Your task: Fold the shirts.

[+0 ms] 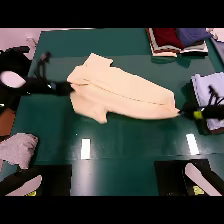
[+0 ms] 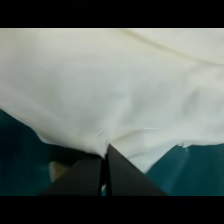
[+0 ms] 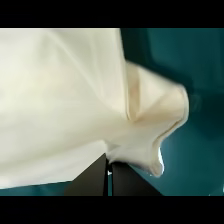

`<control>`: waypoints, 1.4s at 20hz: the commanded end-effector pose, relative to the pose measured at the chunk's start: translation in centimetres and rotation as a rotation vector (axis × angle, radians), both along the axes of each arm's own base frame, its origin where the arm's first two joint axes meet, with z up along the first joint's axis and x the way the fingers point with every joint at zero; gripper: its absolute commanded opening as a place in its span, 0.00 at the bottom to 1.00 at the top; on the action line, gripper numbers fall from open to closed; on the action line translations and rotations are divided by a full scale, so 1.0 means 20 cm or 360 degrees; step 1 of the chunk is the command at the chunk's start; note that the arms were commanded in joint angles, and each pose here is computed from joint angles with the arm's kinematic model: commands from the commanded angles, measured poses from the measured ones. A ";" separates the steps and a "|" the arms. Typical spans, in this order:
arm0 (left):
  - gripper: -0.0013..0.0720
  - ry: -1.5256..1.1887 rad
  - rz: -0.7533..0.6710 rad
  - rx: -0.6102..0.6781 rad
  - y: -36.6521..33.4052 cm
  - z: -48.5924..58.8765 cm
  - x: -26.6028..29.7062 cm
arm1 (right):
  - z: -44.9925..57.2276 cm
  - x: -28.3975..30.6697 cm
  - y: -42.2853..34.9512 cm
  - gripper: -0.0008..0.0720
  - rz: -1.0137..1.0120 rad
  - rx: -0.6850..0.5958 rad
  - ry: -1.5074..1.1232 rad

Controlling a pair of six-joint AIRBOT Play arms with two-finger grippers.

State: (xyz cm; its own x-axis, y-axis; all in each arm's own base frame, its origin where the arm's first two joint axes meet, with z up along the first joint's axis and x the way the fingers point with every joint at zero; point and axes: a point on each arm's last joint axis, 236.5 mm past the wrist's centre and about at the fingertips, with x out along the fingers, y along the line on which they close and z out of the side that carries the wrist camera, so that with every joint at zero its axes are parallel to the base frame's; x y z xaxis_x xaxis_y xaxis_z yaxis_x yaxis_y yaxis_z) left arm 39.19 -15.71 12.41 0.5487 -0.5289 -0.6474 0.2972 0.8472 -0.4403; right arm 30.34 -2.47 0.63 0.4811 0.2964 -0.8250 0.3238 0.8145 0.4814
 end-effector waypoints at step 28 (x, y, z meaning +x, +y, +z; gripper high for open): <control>0.06 0.0077 0.0192 0.0347 0.20 0.01 0.52 | 0.59 0.57 0.16 0.03 0.0523 -0.0213 -0.0076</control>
State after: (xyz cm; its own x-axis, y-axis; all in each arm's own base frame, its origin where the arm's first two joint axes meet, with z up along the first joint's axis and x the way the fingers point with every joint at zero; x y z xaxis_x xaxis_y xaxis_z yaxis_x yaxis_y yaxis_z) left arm 46.62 -10.91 22.09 0.6975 -0.3057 -0.6481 0.2119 0.9520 -0.2210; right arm 39.83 -0.30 22.02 0.5987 0.2965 -0.7441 -0.0291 0.9364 0.3497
